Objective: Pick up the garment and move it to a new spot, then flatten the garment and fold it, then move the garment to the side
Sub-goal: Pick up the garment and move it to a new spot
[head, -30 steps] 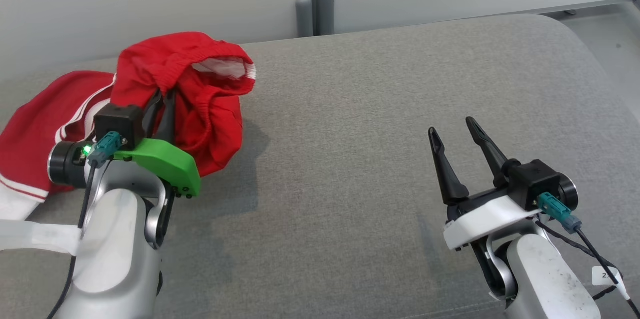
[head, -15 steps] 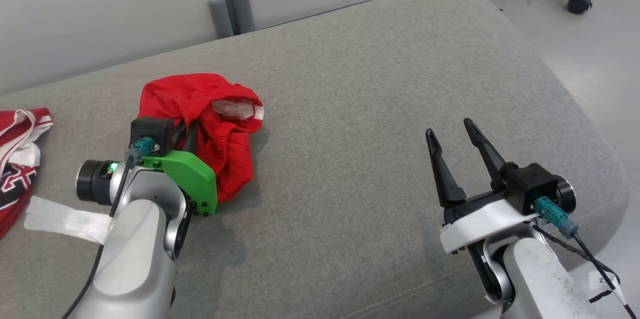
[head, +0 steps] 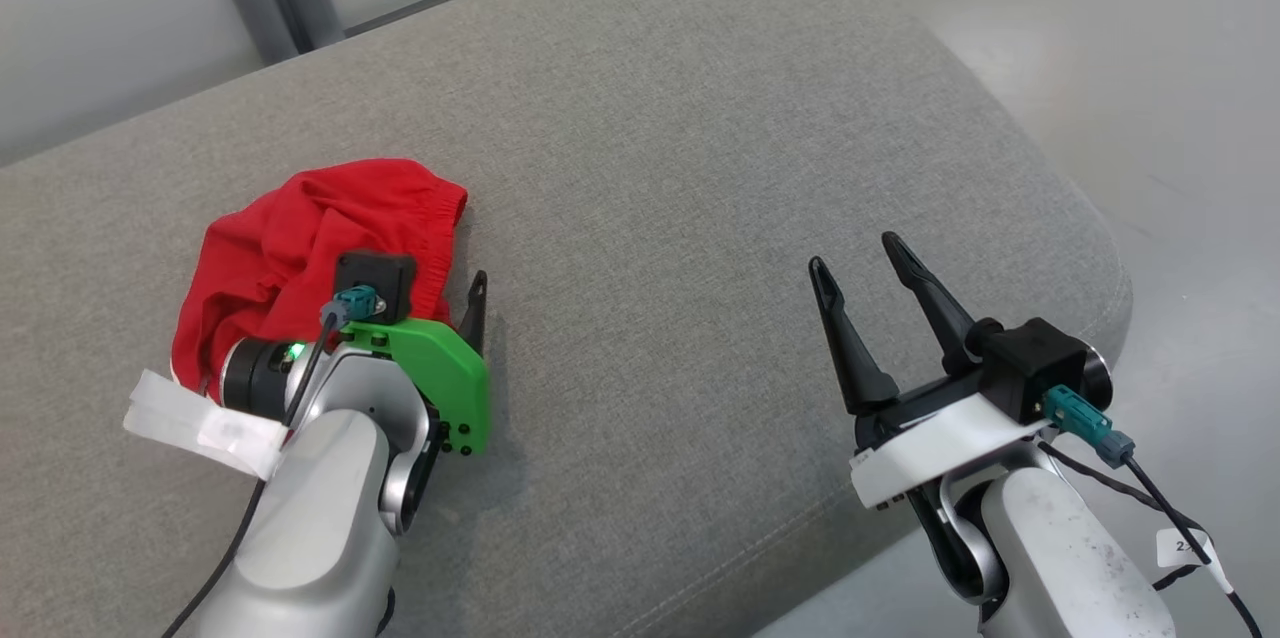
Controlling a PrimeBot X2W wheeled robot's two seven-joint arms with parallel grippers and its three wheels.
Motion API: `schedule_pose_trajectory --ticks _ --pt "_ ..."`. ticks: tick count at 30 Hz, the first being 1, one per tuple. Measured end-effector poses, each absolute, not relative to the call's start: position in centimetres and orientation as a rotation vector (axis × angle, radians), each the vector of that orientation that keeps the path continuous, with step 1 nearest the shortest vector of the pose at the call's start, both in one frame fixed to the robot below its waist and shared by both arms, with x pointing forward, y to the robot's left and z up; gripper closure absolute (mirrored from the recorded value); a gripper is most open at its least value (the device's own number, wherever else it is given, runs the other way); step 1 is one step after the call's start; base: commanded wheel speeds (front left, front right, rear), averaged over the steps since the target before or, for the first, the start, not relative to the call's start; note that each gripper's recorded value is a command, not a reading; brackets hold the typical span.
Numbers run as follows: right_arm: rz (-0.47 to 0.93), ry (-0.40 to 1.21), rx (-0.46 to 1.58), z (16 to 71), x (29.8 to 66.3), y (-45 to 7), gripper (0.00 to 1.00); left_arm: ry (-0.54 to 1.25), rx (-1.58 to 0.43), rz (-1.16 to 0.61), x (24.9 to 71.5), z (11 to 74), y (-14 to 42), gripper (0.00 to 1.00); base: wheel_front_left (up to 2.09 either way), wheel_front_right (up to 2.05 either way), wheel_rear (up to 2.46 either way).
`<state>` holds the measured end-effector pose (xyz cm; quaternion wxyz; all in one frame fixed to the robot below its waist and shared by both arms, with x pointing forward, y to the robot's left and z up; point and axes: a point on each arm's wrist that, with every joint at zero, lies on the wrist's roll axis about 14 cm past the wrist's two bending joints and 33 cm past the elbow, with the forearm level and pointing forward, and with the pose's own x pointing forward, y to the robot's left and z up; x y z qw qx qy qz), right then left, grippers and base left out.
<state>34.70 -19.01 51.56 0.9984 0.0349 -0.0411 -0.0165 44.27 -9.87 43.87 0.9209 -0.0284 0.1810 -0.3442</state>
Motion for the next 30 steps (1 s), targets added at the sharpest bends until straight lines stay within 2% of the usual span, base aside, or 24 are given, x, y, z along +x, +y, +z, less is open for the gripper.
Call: schedule_pose_trajectory --ticks 12,22,30 --pt "-0.103 -0.067 0.063 51.2 34.8 -20.8 0.0 0.427 -0.174 -0.877 40.9 43.8 -14.6 0.0 0.0 0.0 0.0" --pt "-0.095 -0.078 0.069 51.4 35.8 -20.6 0.0 0.213 -0.192 -0.943 41.1 49.6 -15.7 0.0 0.0 0.0 0.0" --pt "-0.038 -0.097 0.073 51.8 36.9 -18.9 0.0 0.131 -0.143 -0.84 42.1 50.7 -12.7 0.0 0.0 0.0 0.0"
